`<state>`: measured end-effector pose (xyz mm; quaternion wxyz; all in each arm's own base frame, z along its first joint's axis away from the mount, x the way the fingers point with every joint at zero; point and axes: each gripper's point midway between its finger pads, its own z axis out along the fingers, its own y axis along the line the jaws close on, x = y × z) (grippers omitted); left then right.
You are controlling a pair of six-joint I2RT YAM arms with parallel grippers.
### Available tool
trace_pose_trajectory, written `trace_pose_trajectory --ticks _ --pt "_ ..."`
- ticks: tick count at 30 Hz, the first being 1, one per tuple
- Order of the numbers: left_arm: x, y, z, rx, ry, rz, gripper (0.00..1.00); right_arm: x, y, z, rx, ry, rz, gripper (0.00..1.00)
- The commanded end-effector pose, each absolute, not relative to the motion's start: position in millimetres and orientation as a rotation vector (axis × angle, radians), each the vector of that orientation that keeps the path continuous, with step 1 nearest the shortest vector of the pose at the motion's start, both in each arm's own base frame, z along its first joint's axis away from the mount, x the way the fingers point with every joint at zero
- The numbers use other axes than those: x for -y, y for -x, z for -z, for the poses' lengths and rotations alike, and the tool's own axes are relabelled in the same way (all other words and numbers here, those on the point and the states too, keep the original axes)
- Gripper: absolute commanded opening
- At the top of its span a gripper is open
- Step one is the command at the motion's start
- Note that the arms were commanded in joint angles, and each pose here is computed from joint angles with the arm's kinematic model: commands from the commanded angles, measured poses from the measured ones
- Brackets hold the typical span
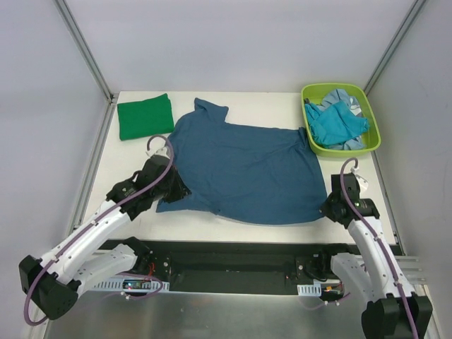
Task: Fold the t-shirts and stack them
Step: Fold the flattened tshirt in 1/3 of the way
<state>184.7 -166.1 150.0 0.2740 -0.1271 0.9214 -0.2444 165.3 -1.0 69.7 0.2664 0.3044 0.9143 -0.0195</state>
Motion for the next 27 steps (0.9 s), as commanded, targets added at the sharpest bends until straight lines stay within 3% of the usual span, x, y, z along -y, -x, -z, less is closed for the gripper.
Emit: trace_pose_trajectory --ticks 1,13,27 --pt "163.8 -236.8 -188.1 -2.301 0.285 0.591 0.00 1.2 -198.0 -92.3 -2.420 -0.771 0.041 0.00" --pt "179.5 -328.5 -187.6 -2.306 0.113 0.618 0.00 10.8 -265.9 -101.2 -2.434 -0.746 0.139 0.00" --pt "177.2 -387.4 -165.4 -2.353 -0.004 0.520 0.00 18.1 -309.6 -92.5 -2.427 -0.760 0.131 0.00"
